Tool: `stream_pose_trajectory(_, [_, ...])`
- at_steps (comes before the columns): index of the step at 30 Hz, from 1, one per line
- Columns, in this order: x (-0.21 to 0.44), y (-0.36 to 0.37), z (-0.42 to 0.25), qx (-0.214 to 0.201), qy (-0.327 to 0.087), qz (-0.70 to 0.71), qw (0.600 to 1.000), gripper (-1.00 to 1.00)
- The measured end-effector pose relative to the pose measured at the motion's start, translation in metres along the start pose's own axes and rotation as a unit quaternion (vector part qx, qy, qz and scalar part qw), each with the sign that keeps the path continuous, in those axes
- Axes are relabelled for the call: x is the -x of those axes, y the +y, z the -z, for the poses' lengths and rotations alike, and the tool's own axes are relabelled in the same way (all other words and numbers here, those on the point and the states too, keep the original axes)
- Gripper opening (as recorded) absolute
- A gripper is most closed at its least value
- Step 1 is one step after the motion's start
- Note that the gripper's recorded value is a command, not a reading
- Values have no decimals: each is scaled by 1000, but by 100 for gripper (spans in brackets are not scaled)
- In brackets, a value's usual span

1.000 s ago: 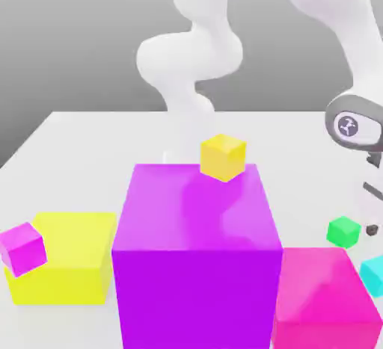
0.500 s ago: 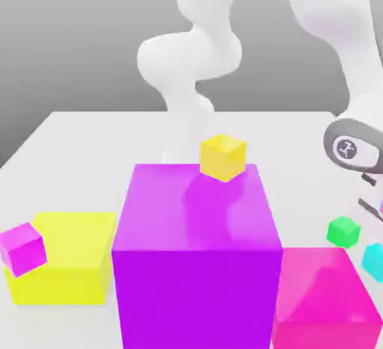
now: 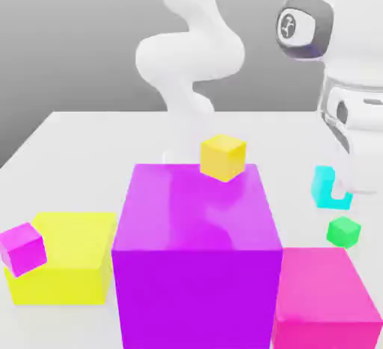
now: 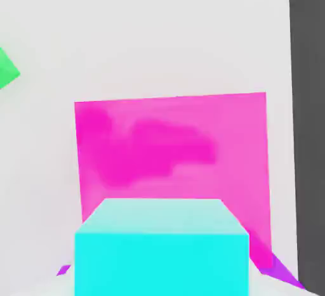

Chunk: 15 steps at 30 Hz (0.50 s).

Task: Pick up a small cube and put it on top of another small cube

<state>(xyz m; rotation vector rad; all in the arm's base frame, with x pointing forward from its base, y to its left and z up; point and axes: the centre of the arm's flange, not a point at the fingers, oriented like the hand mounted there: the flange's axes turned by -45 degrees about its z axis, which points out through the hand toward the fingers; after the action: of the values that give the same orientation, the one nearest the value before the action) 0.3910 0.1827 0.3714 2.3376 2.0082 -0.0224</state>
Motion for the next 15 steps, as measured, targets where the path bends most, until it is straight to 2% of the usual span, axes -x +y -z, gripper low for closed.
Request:
stream_pose_trajectory(12, [133,-38,85,-21,19,-187,982,-100])
stream_pose_trajectory(15, [141,-43,60,-24,21,-201,979,-100])
